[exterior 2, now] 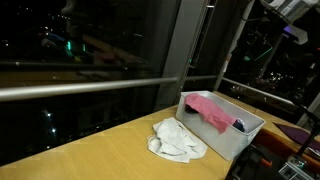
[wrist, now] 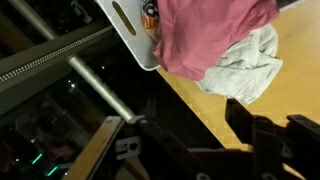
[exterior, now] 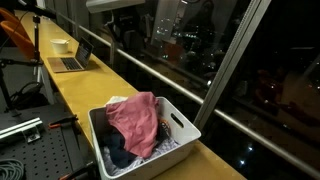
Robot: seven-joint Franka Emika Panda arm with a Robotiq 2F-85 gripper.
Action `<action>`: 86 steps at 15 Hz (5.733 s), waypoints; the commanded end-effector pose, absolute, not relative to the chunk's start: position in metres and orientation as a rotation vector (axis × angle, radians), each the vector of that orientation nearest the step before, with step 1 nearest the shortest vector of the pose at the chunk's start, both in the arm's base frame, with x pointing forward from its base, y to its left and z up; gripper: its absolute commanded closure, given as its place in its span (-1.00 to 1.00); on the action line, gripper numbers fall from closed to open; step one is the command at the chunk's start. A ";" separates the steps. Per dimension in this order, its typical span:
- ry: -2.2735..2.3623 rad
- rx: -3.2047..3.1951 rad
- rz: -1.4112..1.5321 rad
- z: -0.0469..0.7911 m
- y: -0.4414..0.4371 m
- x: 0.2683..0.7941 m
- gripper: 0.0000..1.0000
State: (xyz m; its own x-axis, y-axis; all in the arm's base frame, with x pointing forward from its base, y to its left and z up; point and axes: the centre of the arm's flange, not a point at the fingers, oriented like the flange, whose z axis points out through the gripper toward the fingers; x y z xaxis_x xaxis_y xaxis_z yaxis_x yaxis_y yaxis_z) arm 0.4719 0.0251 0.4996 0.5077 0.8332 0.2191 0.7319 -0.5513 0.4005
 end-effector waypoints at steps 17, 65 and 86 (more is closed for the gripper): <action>1.790 2.431 0.411 0.252 0.157 0.581 -1.00; 1.740 2.615 0.241 0.216 0.136 0.597 1.00; 0.978 2.524 0.645 0.527 -0.124 0.439 0.94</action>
State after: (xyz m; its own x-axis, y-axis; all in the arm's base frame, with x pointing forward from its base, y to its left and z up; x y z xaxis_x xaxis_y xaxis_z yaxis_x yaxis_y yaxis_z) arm 0.4742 -0.0916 0.5154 0.6407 0.7114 0.2886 0.5517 -0.6881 0.4713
